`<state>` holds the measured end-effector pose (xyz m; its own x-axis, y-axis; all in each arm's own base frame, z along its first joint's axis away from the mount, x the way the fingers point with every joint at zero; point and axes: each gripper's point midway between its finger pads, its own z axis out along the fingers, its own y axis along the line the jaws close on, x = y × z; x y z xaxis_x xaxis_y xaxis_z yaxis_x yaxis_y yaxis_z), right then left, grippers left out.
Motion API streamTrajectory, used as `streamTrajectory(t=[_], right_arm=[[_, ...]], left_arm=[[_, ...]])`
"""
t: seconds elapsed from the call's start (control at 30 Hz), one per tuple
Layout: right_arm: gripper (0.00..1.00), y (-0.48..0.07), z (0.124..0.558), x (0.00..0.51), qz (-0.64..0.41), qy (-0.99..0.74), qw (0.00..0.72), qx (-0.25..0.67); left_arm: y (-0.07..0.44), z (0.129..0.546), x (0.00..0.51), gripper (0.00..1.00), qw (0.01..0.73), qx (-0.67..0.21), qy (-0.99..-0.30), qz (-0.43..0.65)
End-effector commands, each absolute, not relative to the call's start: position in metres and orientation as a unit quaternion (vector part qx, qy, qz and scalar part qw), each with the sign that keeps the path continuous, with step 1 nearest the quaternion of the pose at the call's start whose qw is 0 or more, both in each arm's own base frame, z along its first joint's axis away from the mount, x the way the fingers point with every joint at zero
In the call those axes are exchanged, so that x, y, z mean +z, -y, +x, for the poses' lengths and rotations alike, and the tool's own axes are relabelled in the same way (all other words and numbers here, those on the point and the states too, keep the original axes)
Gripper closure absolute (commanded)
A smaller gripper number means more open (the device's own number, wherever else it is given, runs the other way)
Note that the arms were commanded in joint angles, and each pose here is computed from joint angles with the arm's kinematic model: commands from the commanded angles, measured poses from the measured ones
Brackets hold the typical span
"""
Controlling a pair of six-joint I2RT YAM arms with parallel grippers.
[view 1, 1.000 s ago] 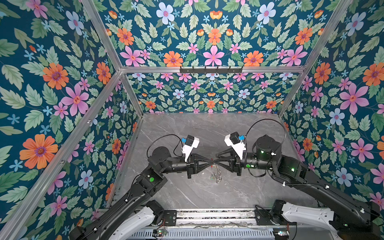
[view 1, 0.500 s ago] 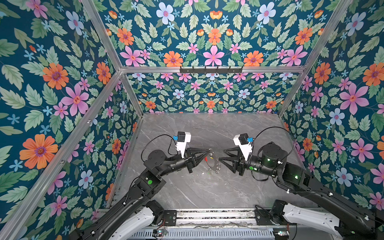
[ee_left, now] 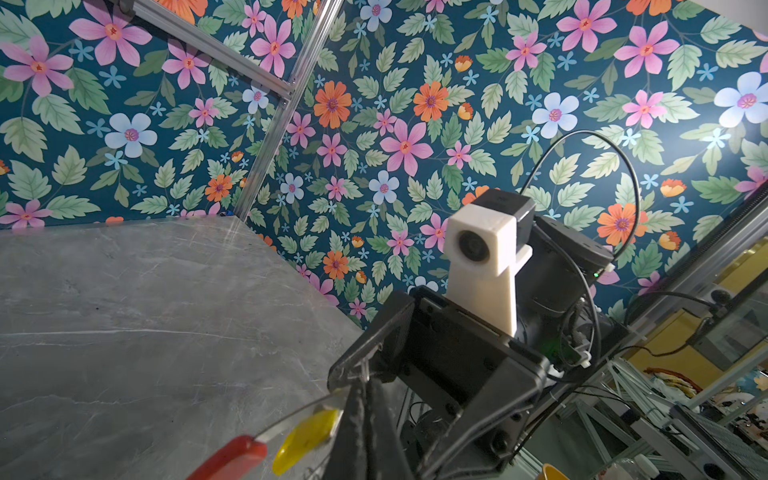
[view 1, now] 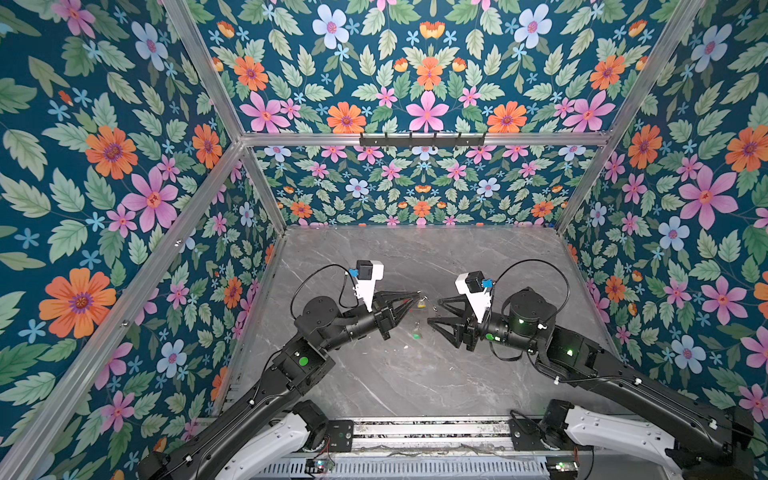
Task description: Remove the keys from the keyring
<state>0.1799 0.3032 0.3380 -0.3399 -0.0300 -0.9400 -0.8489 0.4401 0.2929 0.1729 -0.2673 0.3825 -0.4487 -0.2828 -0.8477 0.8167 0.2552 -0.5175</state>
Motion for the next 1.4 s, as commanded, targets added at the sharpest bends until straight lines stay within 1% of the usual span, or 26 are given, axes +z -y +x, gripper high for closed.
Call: streamTrajectory(t=[0.0, 0.13, 0.33, 0.57, 0.7, 1.0, 1.37], right_arm=[[0.38, -0.309, 0.181, 0.35, -0.32, -0.682, 0.495, 0.433], [0.47, -0.312, 0.18, 0.347, -0.33, -0.684, 0.485, 0.434], [0.68, -0.316, 0.181, 0.34, -0.334, -0.693, 0.476, 0.425], [0.87, -0.318, 0.187, 0.335, -0.342, -0.709, 0.474, 0.395], [0.99, -0.322, 0.187, 0.331, -0.352, -0.718, 0.473, 0.369], [1.0, -0.323, 0.189, 0.331, -0.363, -0.73, 0.48, 0.324], [1.0, -0.331, 0.183, 0.34, -0.374, -0.73, 0.482, 0.308]], left_arm=[[0.267, 0.165, 0.396, 1.0, 0.492, -0.585, -0.603, 0.227], [0.266, 0.164, 0.398, 1.0, 0.496, -0.584, -0.6, 0.228], [0.267, 0.161, 0.4, 1.0, 0.5, -0.581, -0.594, 0.242], [0.268, 0.167, 0.396, 1.0, 0.503, -0.557, -0.613, 0.247], [0.268, 0.169, 0.391, 1.0, 0.501, -0.545, -0.624, 0.248], [0.267, 0.174, 0.386, 1.0, 0.502, -0.52, -0.644, 0.25], [0.265, 0.184, 0.375, 1.0, 0.511, -0.487, -0.667, 0.239]])
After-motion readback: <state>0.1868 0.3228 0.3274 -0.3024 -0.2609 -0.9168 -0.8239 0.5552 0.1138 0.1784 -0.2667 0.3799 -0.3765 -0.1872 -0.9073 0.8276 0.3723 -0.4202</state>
